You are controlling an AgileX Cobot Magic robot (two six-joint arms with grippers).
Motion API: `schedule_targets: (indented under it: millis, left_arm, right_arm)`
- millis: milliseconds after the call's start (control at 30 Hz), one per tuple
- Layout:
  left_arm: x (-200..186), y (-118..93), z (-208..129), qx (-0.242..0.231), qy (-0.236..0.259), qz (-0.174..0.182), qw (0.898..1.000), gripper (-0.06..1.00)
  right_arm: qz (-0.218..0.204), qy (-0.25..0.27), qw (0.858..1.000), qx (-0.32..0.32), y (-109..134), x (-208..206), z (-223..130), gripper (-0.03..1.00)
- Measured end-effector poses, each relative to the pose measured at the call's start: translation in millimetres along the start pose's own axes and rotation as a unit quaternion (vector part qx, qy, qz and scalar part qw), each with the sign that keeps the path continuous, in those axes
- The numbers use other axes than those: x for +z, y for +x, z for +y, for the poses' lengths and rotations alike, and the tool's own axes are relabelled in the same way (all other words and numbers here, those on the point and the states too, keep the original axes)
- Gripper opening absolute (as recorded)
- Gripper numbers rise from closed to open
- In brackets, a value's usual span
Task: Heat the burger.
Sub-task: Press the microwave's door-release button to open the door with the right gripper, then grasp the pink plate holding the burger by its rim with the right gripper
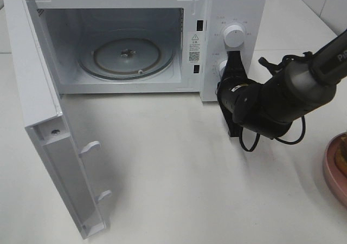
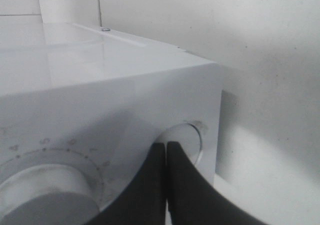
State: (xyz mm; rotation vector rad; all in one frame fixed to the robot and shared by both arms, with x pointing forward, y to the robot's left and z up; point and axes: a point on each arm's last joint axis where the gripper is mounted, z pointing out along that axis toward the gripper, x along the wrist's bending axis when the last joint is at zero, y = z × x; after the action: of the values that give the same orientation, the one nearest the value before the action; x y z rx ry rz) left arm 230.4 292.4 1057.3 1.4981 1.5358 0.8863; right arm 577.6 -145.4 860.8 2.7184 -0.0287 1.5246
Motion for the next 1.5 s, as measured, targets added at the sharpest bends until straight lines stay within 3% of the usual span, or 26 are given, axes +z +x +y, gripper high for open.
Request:
schedule_targets:
  millis: [367, 433, 567, 700, 733, 767, 800, 833, 867, 900, 933, 967, 1033, 1067, 1133, 1167, 1200, 1233, 1267, 1300, 1333, 1367, 1400, 1433, 1467, 1500]
  left_arm:
    - [0, 0, 0, 0.000, 0.000, 0.000, 1.000, 0.99]
    - [0, 0, 0, 0.000, 0.000, 0.000, 1.000, 0.99]
    - [0, 0, 0, 0.000, 0.000, 0.000, 1.000, 0.99]
    - [0, 0, 0, 0.000, 0.000, 0.000, 1.000, 0.99]
    - [0, 0, 0, 0.000, 0.000, 0.000, 1.000, 0.99]
    - [0, 0, 0, 0.000, 0.000, 0.000, 1.000, 0.99]
    - [0, 0, 0, 0.000, 0.000, 0.000, 1.000, 0.99]
    - [0, 0, 0, 0.000, 0.000, 0.000, 1.000, 0.99]
    - [0, 0, 0, 0.000, 0.000, 0.000, 1.000, 0.99]
    - [0, 0, 0, 0.000, 0.000, 0.000, 1.000, 0.99]
    - [0, 0, 0, 0.000, 0.000, 0.000, 1.000, 0.99]
    - [0, 0, 0, 0.000, 0.000, 0.000, 1.000, 0.99]
    - [0, 0, 0, 0.000, 0.000, 0.000, 1.000, 0.99]
    - [0, 0, 0, 0.000, 0.000, 0.000, 1.000, 0.99]
    - [0, 0, 0, 0.000, 0.000, 0.000, 1.000, 0.99]
    - [0, 0, 0, 0.000, 0.000, 0.000, 1.000, 0.99]
    - [0, 0, 0, 0.000, 0.000, 0.000, 1.000, 0.99]
    - [0, 0, 0, 0.000, 0.000, 0.000, 1.000, 0.99]
    - [0, 0, 0, 0.000, 0.000, 0.000, 1.000, 0.99]
    - [0, 0, 0, 0.000, 0.000, 0.000, 1.000, 0.99]
    - [0, 0, 0, 0.000, 0.000, 0.000, 1.000, 0.99]
    - [0, 0, 0, 0.000, 0.000, 0.000, 1.000, 0.99]
    - [0, 0, 0, 0.000, 0.000, 0.000, 1.000, 0.99]
    - [0, 0, 0, 0.000, 0.000, 0.000, 1.000, 0.99]
    - [0, 0, 0, 0.000, 0.000, 0.000, 1.000, 0.99]
    - [0, 0, 0, 0.000, 0.000, 0.000, 1.000, 0.99]
  right_arm:
    - [-0.030, 0.023, 0.996, -0.078, 4, -21, 7, 0.01]
    - [-0.044, 0.046, 0.986, -0.152, 7, -34, 9, 0.01]
    - [-0.054, 0.069, 0.972, -0.218, 9, -44, 9, 0.01]
    - [-0.057, 0.102, 0.942, -0.316, 13, -56, 8, 0.01]
    - [-0.058, 0.125, 0.919, -0.370, 15, -61, 7, 0.01]
    - [-0.058, 0.125, 0.919, -0.370, 15, -61, 7, 0.01]
    - [-0.055, 0.150, 0.892, -0.422, 17, -67, 4, 0.01]
    - [-0.052, 0.159, 0.879, -0.446, 19, -69, 4, 0.01]
    - [-0.052, 0.159, 0.879, -0.446, 19, -69, 4, 0.01]
    - [-0.051, 0.187, 0.846, -0.497, 20, -74, 4, 0.02]
    - [-0.051, 0.187, 0.846, -0.497, 20, -74, 4, 0.02]
    - [-0.052, 0.212, 0.815, -0.537, 20, -78, 5, 0.02]
    - [-0.052, 0.223, 0.803, -0.550, 20, -80, 6, 0.02]
    - [-0.053, 0.249, 0.774, -0.579, 21, -84, 9, 0.03]
    - [-0.055, 0.263, 0.762, -0.589, 20, -85, 9, 0.03]
    - [-0.050, 0.283, 0.734, -0.615, 21, -90, 11, 0.04]
    - [-0.050, 0.294, 0.721, -0.626, 21, -91, 12, 0.04]
    - [-0.050, 0.294, 0.721, -0.626, 21, -91, 12, 0.04]
    - [-0.045, 0.310, 0.690, -0.653, 21, -96, 13, 0.05]
    - [-0.044, 0.319, 0.672, -0.667, 21, -98, 13, 0.05]
    - [-0.044, 0.319, 0.672, -0.667, 21, -98, 13, 0.05]
    - [-0.044, 0.338, 0.637, -0.692, 20, -105, 14, 0.06]
    - [-0.045, 0.347, 0.617, -0.705, 20, -108, 15, 0.07]
    - [-0.045, 0.347, 0.617, -0.705, 20, -108, 15, 0.07]
    - [-0.050, 0.361, 0.584, -0.726, 20, -114, 19, 0.09]
    - [-0.050, 0.361, 0.584, -0.726, 20, -114, 19, 0.09]
